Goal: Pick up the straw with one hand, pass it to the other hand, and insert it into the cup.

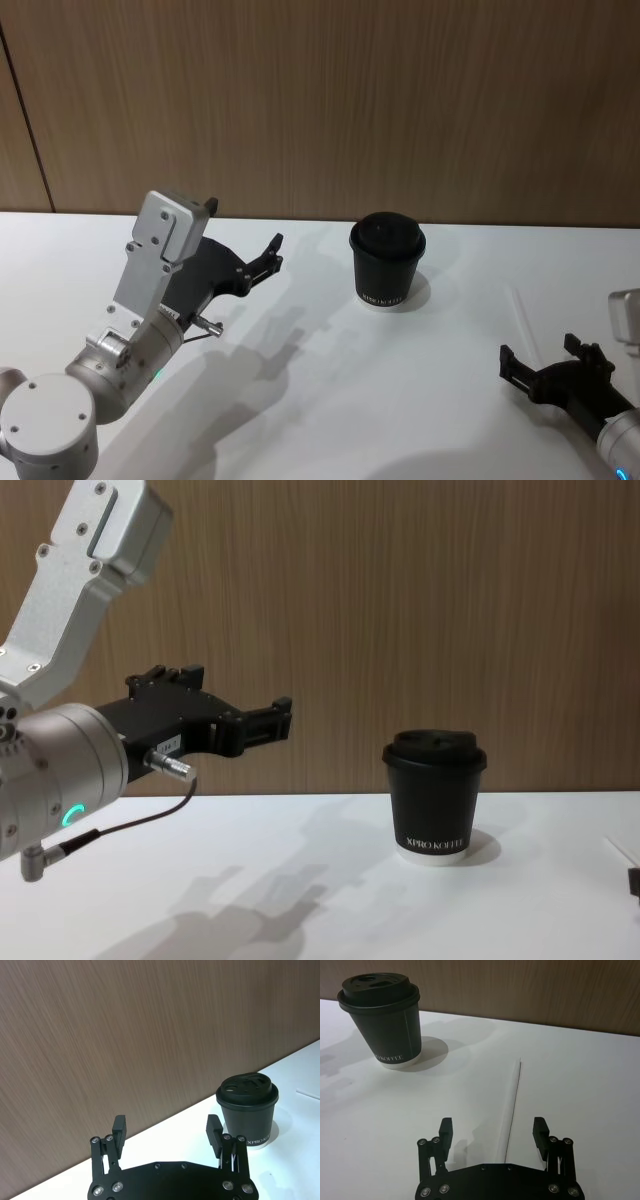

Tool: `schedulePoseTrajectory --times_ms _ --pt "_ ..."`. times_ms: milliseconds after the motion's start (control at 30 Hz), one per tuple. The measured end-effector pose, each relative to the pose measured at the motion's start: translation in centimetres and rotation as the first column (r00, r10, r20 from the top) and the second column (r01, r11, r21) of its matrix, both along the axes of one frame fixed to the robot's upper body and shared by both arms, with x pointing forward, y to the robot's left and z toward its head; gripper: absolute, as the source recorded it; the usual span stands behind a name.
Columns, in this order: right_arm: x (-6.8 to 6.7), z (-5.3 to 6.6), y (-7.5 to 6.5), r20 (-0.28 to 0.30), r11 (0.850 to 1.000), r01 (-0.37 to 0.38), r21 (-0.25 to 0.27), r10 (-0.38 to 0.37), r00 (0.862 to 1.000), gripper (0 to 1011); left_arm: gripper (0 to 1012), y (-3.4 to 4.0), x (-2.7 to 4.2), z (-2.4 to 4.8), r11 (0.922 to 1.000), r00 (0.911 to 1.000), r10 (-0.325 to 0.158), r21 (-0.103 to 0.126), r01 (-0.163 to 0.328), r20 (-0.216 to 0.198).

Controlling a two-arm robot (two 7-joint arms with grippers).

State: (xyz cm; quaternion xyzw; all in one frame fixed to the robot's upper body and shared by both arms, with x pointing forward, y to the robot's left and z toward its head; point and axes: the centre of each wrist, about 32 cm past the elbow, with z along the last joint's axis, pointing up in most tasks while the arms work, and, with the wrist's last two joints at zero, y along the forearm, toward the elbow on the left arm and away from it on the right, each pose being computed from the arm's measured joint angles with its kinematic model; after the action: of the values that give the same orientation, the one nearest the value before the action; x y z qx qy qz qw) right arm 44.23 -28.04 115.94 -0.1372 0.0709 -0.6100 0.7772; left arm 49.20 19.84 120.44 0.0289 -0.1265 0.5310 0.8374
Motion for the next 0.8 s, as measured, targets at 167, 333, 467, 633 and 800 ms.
schedulePoseTrajectory --times_ms 167,333,467,633,800 --pt "0.09 -0.04 0.02 -0.011 1.0 0.002 0.003 -0.002 1.0 1001 1003 0.0 0.0 0.0 1.0 1.0 0.0 0.0 0.0 0.0" --pt "0.15 -0.1 0.0 -0.021 1.0 0.006 0.004 -0.006 1.0 1001 1003 0.0 0.0 0.0 1.0 1.0 0.0 0.0 0.0 0.0" --pt "0.19 -0.14 -0.03 -0.029 1.0 0.009 0.005 -0.009 1.0 1001 1003 0.0 0.0 0.0 1.0 1.0 0.0 0.0 0.0 0.0" --pt "0.24 -0.14 -0.02 -0.039 1.0 0.014 0.007 -0.013 0.999 1001 1003 0.0 0.0 0.0 1.0 1.0 0.0 0.0 0.0 0.0" --pt "0.31 -0.08 -0.01 -0.049 1.0 0.019 0.01 -0.018 0.999 1001 1003 0.0 0.0 0.0 1.0 1.0 0.0 0.0 0.0 0.0"
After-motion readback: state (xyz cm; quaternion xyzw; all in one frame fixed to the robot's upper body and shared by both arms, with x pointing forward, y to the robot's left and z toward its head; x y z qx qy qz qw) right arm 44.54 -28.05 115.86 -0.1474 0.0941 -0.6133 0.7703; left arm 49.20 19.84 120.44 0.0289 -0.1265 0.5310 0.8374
